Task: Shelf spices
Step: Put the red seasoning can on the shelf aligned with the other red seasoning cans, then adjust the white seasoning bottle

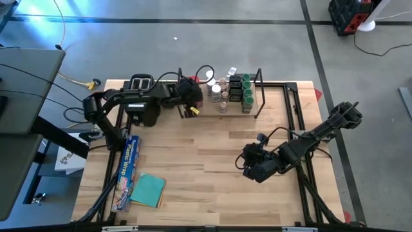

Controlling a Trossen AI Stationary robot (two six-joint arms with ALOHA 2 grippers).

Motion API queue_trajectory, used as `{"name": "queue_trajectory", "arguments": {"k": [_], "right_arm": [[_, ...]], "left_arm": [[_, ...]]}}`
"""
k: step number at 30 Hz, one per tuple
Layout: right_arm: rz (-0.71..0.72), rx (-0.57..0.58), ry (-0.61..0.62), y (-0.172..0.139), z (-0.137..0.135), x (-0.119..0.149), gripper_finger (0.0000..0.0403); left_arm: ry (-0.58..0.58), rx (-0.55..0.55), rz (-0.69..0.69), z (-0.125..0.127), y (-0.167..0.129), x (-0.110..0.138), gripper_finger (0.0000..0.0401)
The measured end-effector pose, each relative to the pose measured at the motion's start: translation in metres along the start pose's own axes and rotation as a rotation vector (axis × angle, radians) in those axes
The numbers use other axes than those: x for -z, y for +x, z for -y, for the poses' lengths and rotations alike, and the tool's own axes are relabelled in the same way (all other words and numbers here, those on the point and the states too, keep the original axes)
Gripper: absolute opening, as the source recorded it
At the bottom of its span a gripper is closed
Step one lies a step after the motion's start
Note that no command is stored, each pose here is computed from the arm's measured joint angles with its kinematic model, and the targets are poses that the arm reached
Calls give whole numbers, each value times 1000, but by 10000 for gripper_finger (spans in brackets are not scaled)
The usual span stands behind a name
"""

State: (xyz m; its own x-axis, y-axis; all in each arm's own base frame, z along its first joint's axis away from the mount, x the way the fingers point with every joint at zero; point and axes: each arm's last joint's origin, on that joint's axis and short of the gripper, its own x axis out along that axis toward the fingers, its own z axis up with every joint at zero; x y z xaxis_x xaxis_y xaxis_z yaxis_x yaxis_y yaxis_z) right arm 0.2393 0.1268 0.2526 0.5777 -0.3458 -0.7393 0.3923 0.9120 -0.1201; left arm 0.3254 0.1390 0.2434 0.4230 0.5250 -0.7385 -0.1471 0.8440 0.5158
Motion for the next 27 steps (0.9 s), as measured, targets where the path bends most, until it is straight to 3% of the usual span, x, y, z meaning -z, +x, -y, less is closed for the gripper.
{"name": "queue_trajectory", "arguments": {"k": [12,19,23,27], "right_arm": [[5,5,-17,0,0,0,117],[78,54,-110,4,3,-9,117],[95,131,-133,24,26,-32,109],[92,147,-107,55,73,-67,88]], "left_arm": [[135,-156,-57,12,-16,-11,256],[71,-160,53,20,-46,-31,257],[-19,-217,88,18,-63,-38,257],[-34,-297,77,22,-87,-38,257]]}}
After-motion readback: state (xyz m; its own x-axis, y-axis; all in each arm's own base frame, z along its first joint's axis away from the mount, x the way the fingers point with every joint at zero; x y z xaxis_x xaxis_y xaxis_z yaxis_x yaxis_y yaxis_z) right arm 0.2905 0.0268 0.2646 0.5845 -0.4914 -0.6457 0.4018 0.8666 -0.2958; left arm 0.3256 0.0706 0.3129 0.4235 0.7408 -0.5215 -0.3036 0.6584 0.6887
